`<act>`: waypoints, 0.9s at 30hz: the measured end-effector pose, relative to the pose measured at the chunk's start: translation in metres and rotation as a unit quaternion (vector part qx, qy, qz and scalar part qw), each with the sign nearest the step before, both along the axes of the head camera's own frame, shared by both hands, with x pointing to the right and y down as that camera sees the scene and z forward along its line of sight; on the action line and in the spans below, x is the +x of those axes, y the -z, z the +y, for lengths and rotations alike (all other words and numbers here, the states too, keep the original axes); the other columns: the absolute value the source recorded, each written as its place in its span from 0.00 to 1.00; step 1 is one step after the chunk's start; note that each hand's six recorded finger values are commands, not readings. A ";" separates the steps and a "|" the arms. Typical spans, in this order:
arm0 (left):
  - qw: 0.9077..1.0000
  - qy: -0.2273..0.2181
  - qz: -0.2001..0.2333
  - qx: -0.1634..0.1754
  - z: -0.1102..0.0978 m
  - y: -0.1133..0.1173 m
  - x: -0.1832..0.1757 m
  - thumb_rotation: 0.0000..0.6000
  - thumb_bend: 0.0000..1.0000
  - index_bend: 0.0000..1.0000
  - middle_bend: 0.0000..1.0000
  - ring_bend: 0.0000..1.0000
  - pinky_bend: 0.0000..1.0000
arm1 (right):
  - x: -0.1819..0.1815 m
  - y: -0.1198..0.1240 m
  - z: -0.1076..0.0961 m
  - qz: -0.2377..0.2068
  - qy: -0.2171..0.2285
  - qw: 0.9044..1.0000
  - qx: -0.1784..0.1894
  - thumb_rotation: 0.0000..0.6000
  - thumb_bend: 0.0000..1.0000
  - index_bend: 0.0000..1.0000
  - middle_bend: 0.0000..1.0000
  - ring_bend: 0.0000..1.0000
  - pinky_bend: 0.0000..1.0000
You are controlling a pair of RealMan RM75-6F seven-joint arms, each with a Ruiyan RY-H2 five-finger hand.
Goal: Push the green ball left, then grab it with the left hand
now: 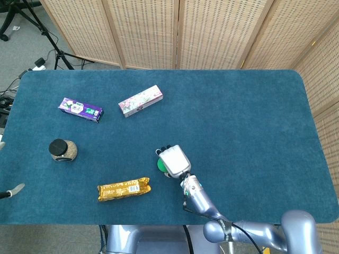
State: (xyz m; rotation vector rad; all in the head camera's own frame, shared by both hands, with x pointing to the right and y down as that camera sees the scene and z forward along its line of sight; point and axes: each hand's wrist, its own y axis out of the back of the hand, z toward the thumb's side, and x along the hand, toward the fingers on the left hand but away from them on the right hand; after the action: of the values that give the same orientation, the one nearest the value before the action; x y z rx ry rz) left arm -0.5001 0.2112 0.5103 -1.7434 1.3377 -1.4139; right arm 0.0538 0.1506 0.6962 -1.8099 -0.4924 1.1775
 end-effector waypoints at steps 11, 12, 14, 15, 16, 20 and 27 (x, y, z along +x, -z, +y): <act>1.000 0.000 -0.001 -0.001 -0.002 -0.001 -0.001 1.00 0.00 0.00 0.00 0.00 0.00 | -0.011 0.031 -0.007 -0.023 0.008 1.000 0.014 1.00 0.00 0.02 0.00 0.00 0.22; 1.000 0.000 -0.002 -0.001 -0.002 -0.002 -0.001 1.00 0.00 0.00 0.00 0.00 0.00 | -0.010 0.038 -0.009 -0.028 0.010 0.999 0.019 1.00 0.00 0.02 0.00 0.00 0.22; 1.000 -0.003 -0.005 -0.002 -0.002 -0.003 0.000 1.00 0.00 0.00 0.00 0.00 0.00 | -0.007 0.051 -0.012 -0.036 0.012 0.999 0.028 1.00 0.00 0.02 0.00 0.00 0.20; 1.000 -0.004 -0.006 -0.002 -0.002 -0.003 0.001 1.00 0.00 0.00 0.00 0.00 0.00 | -0.003 0.061 -0.015 -0.041 0.014 0.998 0.036 1.00 0.00 0.02 0.00 0.00 0.20; 1.000 -0.006 -0.007 -0.002 -0.003 -0.004 0.002 1.00 0.00 0.00 0.00 0.00 0.00 | 0.002 0.069 -0.017 -0.044 0.014 0.998 0.044 1.00 0.00 0.02 0.00 0.00 0.18; 1.000 -0.025 -0.004 0.003 -0.005 -0.008 0.012 1.00 0.00 0.00 0.00 0.00 0.00 | 0.036 0.105 -0.032 -0.047 0.012 0.995 0.093 1.00 0.00 0.02 0.00 0.00 0.15; 0.996 -0.091 0.008 0.006 -0.017 -0.022 0.051 1.00 0.00 0.00 0.00 0.00 0.00 | 0.149 0.142 -0.059 -0.029 -0.033 0.986 0.160 1.00 0.00 0.00 0.00 0.00 0.10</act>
State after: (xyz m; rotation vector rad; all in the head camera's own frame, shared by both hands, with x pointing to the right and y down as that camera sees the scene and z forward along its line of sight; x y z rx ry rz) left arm -0.4495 0.1946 0.5325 -1.8210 1.1610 -1.2910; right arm 0.2025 0.0916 0.5537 -1.5632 -0.7365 1.0247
